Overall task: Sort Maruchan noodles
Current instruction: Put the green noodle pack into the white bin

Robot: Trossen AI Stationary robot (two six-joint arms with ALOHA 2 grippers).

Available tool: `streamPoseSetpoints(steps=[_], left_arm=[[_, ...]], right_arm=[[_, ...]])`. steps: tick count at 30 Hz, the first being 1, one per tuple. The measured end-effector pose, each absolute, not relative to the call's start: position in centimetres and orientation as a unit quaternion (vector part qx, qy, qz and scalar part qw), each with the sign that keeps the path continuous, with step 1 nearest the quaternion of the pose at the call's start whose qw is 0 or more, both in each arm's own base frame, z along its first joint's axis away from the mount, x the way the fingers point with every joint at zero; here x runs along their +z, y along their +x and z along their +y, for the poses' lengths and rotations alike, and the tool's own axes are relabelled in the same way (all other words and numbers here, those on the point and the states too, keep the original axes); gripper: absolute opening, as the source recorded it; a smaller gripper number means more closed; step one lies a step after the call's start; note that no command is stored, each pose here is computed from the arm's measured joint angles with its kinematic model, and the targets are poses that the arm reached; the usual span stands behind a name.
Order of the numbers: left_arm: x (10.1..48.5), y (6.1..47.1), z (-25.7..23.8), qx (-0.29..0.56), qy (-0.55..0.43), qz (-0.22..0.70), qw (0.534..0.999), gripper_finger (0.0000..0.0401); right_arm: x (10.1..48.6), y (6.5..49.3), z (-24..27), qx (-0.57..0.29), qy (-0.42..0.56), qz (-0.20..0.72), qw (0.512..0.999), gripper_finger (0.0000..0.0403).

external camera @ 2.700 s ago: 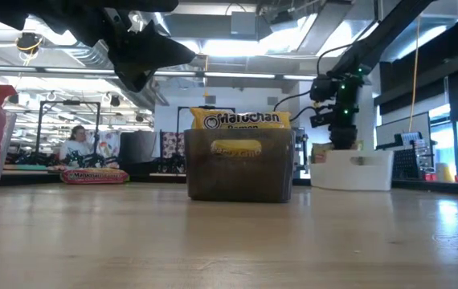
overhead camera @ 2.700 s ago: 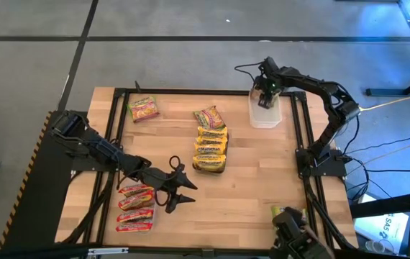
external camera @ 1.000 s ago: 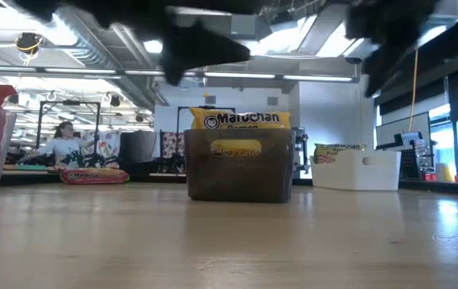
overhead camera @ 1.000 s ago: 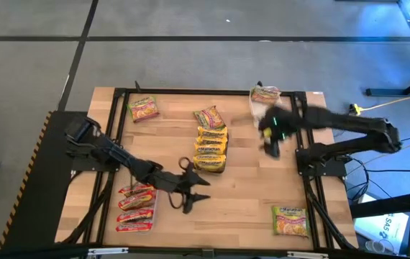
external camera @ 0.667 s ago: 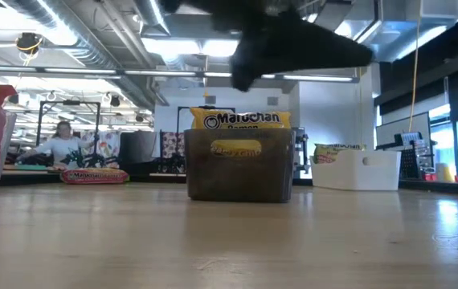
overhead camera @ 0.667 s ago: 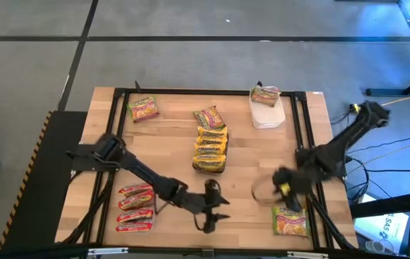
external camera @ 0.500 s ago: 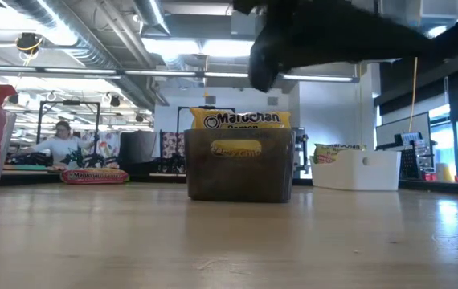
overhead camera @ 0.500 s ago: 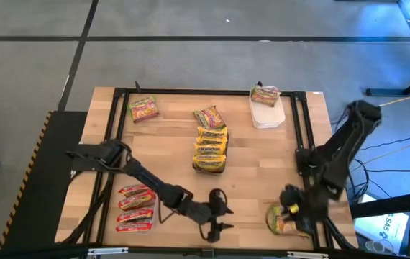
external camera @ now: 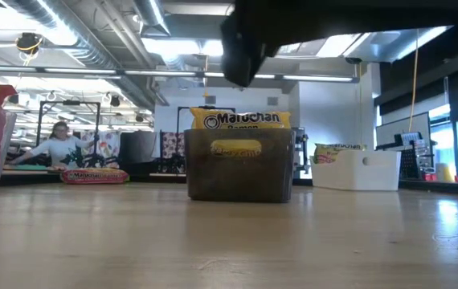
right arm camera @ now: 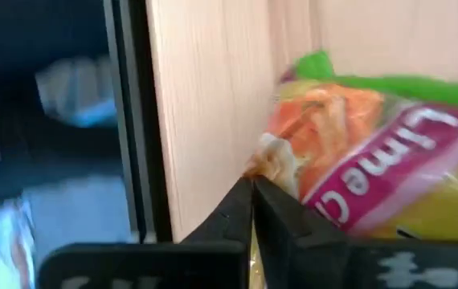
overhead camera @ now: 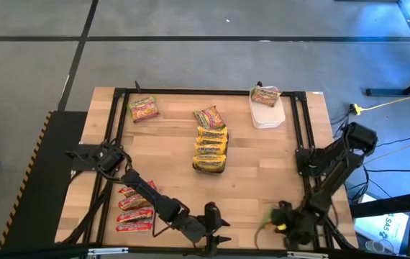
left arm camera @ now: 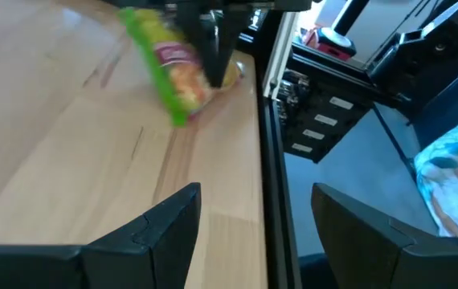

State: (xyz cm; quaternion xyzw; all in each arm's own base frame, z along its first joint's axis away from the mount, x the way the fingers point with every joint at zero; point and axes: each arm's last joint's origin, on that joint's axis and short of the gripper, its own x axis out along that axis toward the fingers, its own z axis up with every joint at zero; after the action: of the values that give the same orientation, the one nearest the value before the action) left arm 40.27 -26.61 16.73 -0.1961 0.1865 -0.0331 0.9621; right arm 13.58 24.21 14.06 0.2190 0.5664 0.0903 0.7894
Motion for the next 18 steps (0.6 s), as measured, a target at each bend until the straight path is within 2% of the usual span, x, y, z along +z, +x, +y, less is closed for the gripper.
streamPoseSetpoints(steps=[5, 12, 15, 18], left_arm=[[16.8, 39.9, -27.2, -0.029, -0.194, 0.182, 0.964, 0.0231], [16.8, 39.9, -27.1, -0.019, -0.203, 0.179, 0.963, 0.0231], [16.8, 40.1, -26.8, -0.013, -0.204, 0.177, 0.963, 0.0231], [16.6, 40.5, -26.4, -0.008, -0.208, 0.171, 0.963, 0.0231]], right_arm=[[13.8, 17.3, 22.8, 0.056, 0.239, 0.509, 0.825, 0.001], [15.4, 21.7, 20.6, 0.102, 0.243, 0.421, 0.868, 0.0012], [16.4, 22.0, 19.8, 0.125, 0.253, 0.431, 0.857, 0.0036], [17.1, 21.2, 19.1, 0.118, 0.258, 0.464, 0.839, 0.0084]])
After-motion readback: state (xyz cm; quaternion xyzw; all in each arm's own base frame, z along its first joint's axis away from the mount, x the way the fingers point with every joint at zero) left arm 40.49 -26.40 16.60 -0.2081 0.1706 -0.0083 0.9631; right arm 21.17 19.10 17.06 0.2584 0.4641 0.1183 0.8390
